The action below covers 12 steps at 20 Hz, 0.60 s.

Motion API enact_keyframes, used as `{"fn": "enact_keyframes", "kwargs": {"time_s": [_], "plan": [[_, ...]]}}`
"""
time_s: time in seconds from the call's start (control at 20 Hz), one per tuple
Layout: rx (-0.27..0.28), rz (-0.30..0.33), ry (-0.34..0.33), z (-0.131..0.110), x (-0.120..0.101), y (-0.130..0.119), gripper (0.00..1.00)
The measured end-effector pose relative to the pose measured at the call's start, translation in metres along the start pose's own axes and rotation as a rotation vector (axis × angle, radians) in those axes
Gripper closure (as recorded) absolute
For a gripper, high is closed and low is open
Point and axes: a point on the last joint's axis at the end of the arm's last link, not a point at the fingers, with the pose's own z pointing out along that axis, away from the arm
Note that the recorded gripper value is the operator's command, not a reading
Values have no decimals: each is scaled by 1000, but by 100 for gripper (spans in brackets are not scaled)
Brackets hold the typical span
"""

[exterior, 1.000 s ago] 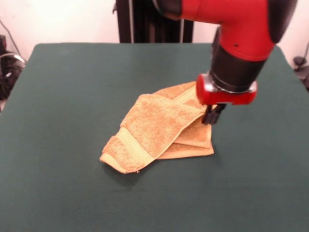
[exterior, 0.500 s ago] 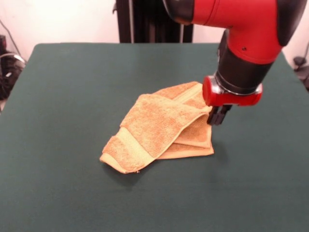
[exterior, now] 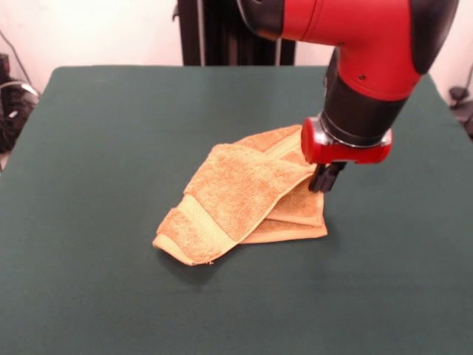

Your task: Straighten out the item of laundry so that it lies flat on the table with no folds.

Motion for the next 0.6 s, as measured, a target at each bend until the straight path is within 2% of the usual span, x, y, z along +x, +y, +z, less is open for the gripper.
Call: {"fn": "enact_keyframes", "kwargs": {"time_s": [0.6], "plan": [[0,8,2,1,0,-7,100]]}}
